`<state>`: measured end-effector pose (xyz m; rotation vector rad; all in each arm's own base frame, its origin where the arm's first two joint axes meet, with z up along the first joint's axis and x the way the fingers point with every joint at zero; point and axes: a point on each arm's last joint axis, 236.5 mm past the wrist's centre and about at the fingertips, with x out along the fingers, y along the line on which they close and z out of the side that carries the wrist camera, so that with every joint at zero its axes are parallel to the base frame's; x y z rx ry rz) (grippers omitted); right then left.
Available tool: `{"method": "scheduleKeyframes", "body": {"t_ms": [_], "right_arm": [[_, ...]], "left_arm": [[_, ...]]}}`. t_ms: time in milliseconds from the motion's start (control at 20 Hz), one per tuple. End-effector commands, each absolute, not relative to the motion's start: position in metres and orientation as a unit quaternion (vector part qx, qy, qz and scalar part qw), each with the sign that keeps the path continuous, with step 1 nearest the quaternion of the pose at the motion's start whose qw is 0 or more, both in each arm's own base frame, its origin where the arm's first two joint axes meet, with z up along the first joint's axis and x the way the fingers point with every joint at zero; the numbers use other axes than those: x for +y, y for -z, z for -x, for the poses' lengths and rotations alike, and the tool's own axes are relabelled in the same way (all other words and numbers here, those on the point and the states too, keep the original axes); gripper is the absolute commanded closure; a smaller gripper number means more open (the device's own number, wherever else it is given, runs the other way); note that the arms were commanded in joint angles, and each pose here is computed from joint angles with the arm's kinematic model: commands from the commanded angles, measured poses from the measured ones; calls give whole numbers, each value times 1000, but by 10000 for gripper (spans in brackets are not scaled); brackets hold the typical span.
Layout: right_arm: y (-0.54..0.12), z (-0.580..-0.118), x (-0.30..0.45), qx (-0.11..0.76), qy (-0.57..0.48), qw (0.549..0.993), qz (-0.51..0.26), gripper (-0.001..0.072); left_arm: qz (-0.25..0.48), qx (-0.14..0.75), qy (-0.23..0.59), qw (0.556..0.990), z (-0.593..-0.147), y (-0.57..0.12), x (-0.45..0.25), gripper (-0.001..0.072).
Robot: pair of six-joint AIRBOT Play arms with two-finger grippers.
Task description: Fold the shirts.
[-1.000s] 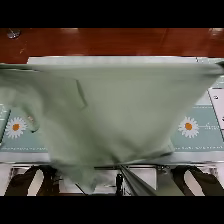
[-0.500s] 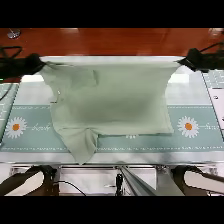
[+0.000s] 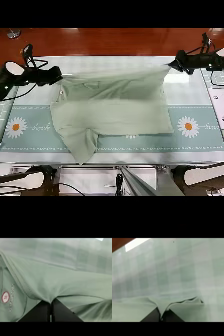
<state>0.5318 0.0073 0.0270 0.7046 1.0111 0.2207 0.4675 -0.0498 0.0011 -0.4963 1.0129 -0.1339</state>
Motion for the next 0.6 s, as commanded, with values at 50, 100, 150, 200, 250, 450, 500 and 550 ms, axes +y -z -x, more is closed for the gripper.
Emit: {"method": "scheduleKeyframes", "body": {"t_ms": [50, 100, 150, 200, 250, 450, 500, 550], "right_arm": [[6, -469, -11, 583, -126, 757, -266, 682], [18, -460, -15, 601, -113, 748, -257, 682], [30, -452, -13, 615, -103, 737, -259, 682], [41, -449, -9, 618, -97, 733, -268, 683], [49, -446, -3, 622, -95, 729, -270, 682], [65, -445, 12, 625, -85, 726, -272, 543], [63, -445, 13, 627, -81, 723, -279, 164], [60, -442, 11, 631, -82, 719, -278, 92]], "left_arm": [[199, 601, 96, 768, -405, 35, -36, 685], [203, 614, 95, 757, -397, 45, -37, 685], [202, 625, 97, 748, -390, 57, -39, 685], [200, 637, 100, 738, -383, 70, -42, 685], [201, 648, 101, 728, -378, 79, -45, 685], [221, 668, 89, 705, -369, 90, -52, 546], [225, 674, 88, 698, -366, 87, -51, 152], [216, 687, 92, 688, -360, 81, -48, 0]]}}
